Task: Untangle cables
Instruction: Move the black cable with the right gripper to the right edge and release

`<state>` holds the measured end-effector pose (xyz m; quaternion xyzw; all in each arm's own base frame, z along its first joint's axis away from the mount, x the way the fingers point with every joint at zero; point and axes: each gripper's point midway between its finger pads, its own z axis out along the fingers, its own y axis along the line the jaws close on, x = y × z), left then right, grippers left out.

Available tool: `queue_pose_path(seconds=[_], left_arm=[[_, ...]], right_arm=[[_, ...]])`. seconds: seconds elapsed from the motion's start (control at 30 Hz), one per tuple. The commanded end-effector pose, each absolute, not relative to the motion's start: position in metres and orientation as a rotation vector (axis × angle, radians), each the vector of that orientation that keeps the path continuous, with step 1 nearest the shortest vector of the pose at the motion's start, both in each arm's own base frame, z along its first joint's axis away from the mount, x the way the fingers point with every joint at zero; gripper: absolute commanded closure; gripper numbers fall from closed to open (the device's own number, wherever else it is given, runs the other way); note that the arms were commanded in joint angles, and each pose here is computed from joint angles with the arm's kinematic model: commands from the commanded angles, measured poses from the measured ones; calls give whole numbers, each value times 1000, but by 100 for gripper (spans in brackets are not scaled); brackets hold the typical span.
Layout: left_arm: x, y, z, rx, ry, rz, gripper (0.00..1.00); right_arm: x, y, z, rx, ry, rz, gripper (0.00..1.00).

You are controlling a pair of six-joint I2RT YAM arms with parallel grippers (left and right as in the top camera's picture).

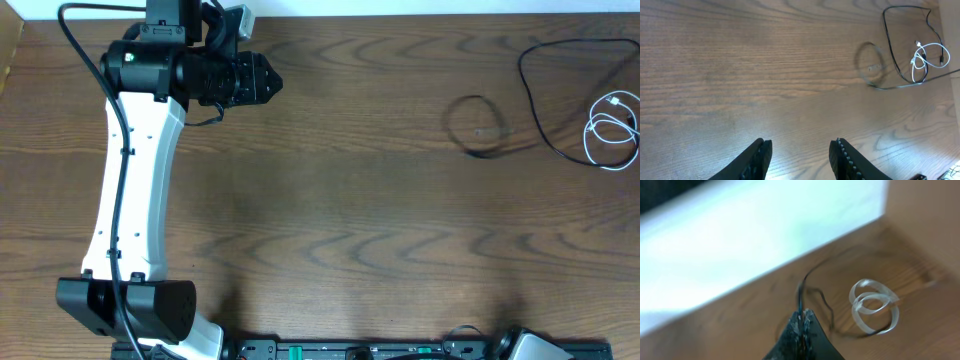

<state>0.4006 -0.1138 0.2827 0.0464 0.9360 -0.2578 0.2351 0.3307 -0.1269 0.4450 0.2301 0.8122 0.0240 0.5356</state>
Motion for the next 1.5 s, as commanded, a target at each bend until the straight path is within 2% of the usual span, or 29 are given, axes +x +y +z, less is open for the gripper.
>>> queue_pose_path(seconds=[0.0,0.17,0.33,0.53,0.6,0.67,0.7,0.73,0.77,0.8,0.83,0.87,0.9,1.0,1.1,1.13,1.17,1.3,1.47], left_arm=[[401,-112,282,135,2569,-687,57],[401,-112,282,135,2569,-687,57],[401,-112,282,135,2569,-687,57],[401,-112,282,135,2569,-687,56],[401,-112,282,135,2569,-687,52],[401,-112,282,135,2569,-687,49],[401,-112,282,134,2570,-687,49],[401,-112,282,134,2570,-687,45],[401,-112,282,134,2570,-688,38],[401,-112,282,134,2570,-687,23],[401,-112,282,134,2570,-687,13],[401,-112,282,134,2570,-687,8],[401,-112,282,134,2570,-689,3],[400,-113,282,122,2572,-693,2],[401,-112,282,121,2572,-692,2],[401,-112,282,121,2572,-692,2],[401,-112,282,121,2572,-692,1],[401,-112,282,121,2572,-692,1],[401,-112,282,121,2572,-692,1]], right_arm=[[300,-148,483,628,1801,6,99],[281,-183,508,708,1680,-65,99],[283,-232,513,777,1601,-136,99],[315,-255,459,824,1751,-34,99],[324,-247,442,793,1822,28,97],[332,-233,428,754,1894,67,83],[332,-231,427,747,1901,69,82],[336,-223,424,718,1928,79,76],[338,-217,423,696,1941,82,72],[340,-206,422,665,1962,94,66],[343,-195,422,631,1979,108,62],[346,-175,422,559,2009,143,53],[349,-158,421,498,2031,182,49],[351,-104,417,263,2100,313,36],[345,-60,412,91,2151,409,17],[342,-51,410,72,2166,426,5],[337,-41,409,55,2180,446,1],[314,-6,409,0,2222,511,1],[280,12,408,101,2280,597,1]])
